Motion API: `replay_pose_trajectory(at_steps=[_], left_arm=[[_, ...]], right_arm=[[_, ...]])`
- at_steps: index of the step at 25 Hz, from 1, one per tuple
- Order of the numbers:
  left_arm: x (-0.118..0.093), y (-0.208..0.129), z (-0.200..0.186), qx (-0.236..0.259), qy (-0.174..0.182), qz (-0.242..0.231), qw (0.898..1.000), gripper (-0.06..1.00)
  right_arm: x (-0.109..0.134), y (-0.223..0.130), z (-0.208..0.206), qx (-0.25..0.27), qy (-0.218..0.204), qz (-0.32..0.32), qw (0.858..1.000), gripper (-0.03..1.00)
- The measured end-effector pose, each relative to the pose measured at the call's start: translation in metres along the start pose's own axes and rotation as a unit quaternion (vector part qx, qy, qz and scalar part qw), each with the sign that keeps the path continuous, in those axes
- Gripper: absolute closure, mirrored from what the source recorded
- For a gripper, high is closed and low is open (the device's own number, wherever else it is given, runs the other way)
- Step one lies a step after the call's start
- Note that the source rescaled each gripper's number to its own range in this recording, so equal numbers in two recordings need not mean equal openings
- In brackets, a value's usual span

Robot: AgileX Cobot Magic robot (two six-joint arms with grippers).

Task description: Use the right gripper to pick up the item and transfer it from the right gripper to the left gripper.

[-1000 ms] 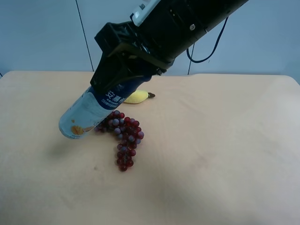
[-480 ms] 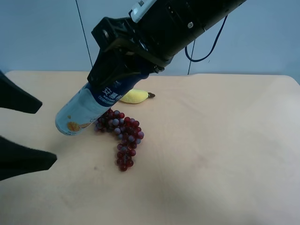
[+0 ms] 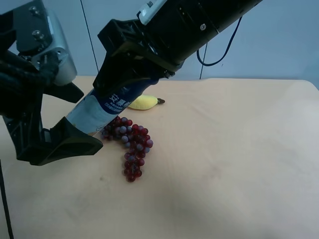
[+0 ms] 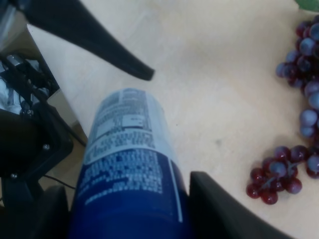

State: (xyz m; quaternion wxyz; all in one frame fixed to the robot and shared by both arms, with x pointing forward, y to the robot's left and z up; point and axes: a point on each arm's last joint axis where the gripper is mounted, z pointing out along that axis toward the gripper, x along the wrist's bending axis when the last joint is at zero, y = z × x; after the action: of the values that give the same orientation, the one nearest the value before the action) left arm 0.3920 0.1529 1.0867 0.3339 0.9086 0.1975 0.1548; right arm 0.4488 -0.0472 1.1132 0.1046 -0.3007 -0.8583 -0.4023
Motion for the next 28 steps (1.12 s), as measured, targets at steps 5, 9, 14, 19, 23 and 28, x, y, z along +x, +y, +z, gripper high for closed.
replay_pose_trajectory(at_steps=[5, 9, 14, 19, 23, 28], left_arm=[[0.000, 0.001, 0.006, 0.005, -0.005, 0.015, 1.000, -0.06], [-0.008, 0.005, 0.007, -0.005, -0.015, 0.051, 0.999, -0.06], [-0.010, 0.008, 0.007, -0.019, -0.012, 0.063, 0.998, -0.06], [-0.010, 0.010, 0.007, -0.026, -0.008, 0.076, 0.997, -0.05], [-0.010, 0.010, 0.007, -0.026, -0.008, 0.080, 0.996, 0.06], [-0.010, 0.010, 0.007, -0.027, -0.010, 0.078, 0.997, 0.23]], right_arm=[[0.001, 0.000, 0.000, -0.002, 0.004, -0.005, 1.000, 0.97], [0.004, 0.002, 0.000, -0.011, 0.020, -0.008, 1.000, 0.97], [0.004, 0.002, 0.000, -0.009, 0.024, -0.015, 1.000, 0.97], [0.006, -0.002, 0.000, 0.007, 0.034, -0.039, 0.999, 0.97], [0.007, -0.003, 0.000, 0.014, 0.039, -0.064, 0.997, 0.97], [0.007, -0.003, 0.000, 0.015, 0.041, -0.091, 0.995, 0.97]])
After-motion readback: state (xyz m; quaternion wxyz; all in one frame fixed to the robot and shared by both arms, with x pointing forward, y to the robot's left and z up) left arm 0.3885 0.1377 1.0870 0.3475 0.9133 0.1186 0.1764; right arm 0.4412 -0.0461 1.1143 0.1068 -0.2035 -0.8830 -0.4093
